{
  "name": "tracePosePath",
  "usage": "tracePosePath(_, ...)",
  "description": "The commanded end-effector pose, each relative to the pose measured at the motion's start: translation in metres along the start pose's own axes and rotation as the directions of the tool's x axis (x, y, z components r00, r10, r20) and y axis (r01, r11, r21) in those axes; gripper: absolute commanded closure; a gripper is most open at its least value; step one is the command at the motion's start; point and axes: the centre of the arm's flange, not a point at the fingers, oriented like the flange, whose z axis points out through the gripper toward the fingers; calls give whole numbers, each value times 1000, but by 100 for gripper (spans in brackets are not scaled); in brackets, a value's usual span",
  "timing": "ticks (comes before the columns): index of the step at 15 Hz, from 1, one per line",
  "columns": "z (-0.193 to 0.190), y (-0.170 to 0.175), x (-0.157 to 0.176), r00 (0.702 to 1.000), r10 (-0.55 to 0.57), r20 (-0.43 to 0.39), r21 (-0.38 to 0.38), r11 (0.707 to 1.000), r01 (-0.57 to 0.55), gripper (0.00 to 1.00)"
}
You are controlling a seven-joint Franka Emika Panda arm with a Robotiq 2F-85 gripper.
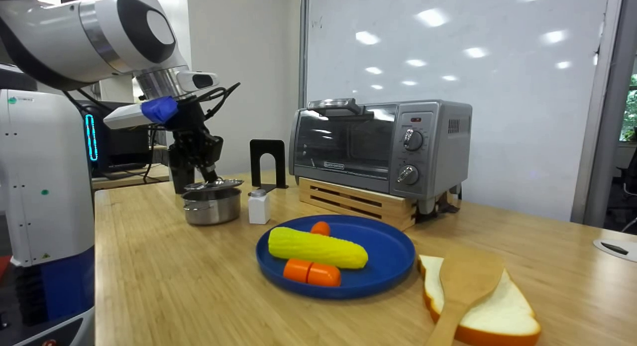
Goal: Take the maize cob from the pot and place it on the plate. Then, pick up the lid and cover the pot
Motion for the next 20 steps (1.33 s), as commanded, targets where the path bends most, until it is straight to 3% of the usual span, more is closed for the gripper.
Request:
tracePosePath(1, 7, 1, -9, 1000, 2, -5, 6, 1000, -2, 99)
tracePosePath(20, 16, -7, -15, 1000, -24, -6, 36, 999, 24, 99)
